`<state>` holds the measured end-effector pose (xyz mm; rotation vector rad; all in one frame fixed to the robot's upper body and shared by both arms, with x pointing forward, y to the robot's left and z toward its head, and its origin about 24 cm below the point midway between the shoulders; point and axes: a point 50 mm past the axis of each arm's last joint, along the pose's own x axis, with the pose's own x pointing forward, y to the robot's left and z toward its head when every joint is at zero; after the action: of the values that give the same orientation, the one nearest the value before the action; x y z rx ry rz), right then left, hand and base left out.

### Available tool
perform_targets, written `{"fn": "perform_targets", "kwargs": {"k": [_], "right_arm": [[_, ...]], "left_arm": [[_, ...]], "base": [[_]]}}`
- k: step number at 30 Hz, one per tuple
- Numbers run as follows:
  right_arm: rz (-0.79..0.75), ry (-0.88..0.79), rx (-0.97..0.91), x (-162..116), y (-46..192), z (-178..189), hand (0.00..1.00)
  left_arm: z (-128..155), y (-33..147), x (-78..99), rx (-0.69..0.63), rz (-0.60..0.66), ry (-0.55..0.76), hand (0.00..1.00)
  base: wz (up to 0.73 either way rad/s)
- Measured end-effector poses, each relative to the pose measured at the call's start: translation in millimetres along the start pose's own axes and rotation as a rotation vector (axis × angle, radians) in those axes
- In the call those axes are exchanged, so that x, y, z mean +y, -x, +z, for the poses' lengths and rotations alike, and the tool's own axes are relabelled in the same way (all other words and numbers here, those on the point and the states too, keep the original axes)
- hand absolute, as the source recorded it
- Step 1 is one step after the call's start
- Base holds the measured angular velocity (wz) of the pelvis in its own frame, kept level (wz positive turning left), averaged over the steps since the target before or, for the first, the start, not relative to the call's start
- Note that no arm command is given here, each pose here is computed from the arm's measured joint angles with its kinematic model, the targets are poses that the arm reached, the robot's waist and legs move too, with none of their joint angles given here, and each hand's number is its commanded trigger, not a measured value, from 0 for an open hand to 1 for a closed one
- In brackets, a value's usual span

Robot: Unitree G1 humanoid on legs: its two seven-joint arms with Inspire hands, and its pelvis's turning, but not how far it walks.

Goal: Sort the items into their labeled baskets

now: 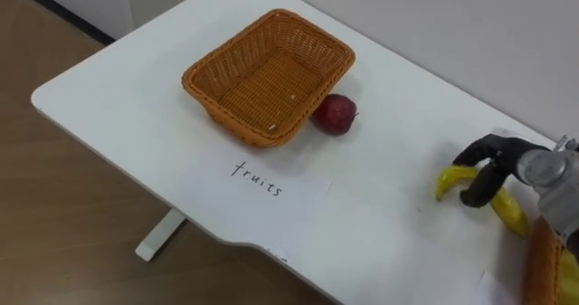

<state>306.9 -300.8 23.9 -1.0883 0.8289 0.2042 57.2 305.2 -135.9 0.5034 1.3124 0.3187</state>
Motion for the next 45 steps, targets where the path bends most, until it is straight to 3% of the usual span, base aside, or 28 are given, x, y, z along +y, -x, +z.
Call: {"fn": "perform_targets", "kwargs": {"k": [9, 24, 33, 45], "right_arm": [[0.002, 0.020, 0.034, 10.2, -2.7, -8.5, 1.00], [0.010, 0.159, -0.114, 19.3, 13.8, 18.7, 1.00], [-0.021, 0.206, -0.246, 14.3, 31.8, 47.4, 1.00], [-0.175, 0.271, -0.449, -0.9, 66.0, 88.3, 1.00]], "left_arm": [[8.5, -1.0, 3.0, -0.033, 0.007, 0.000, 0.00], [-0.4, -1.4, 7.8, -0.010, 0.021, 0.018, 0.00], [-3.6, -1.0, 9.6, 0.001, 0.065, 0.036, 0.00], [-17.0, 1.8, 5.2, 0.028, 0.077, 0.033, 0.00]], "base": [[-0.02], [-0.05], [-0.02], [-0.05]]}}
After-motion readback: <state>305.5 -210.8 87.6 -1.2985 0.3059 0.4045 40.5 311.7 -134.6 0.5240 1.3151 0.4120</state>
